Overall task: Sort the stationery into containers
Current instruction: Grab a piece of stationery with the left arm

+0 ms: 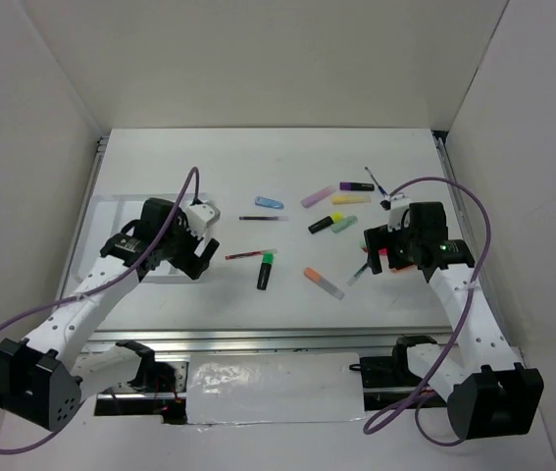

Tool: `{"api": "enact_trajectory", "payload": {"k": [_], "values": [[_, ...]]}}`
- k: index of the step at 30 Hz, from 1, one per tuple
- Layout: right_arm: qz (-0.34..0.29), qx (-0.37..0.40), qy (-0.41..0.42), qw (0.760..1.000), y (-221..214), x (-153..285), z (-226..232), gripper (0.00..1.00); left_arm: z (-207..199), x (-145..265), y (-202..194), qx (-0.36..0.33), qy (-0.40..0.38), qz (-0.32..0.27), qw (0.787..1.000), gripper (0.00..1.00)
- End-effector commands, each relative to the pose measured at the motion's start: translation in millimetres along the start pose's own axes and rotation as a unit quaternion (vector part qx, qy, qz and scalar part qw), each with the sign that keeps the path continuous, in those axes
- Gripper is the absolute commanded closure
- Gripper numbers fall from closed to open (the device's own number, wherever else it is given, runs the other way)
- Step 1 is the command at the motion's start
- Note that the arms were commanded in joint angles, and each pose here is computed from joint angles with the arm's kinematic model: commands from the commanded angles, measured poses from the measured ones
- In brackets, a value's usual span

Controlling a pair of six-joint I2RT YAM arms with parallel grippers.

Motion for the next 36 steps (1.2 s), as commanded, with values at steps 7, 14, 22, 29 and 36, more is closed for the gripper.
{"api": "enact_trajectory", "payload": {"k": [7, 14, 22, 29, 36], "values": [[-0.002, -0.002, -0.009, 1.000, 7, 2, -6, 0.00, -21, -33, 50, -0.082, -0.050, 0.027, 0.995, 0.08], [0.009, -0.016, -0.005, 1.000, 4, -3, -8, 0.00, -68, -92, 66, -0.166, -0.114, 0.067, 0.977, 0.17], [0.017, -0.023, 0.007, 1.000, 3, -8, -6, 0.00, -84, -147, 61, -0.186, -0.162, 0.123, 0.961, 0.28], [0.021, -0.022, 0.013, 0.999, 2, -12, -6, 0.00, -79, -171, 48, -0.217, -0.158, 0.152, 0.951, 0.49], [0.024, -0.018, 0.013, 0.999, 3, -15, -7, 0.00, -77, -188, 30, -0.227, -0.156, 0.176, 0.945, 0.63]]}}
Point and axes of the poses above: each gripper's point midway between its finger pads, its own x axis back along the fingers, its own z axis along the line the jaws close on, y = z × x, the point moved 2 cm from there along x, back along the fingers
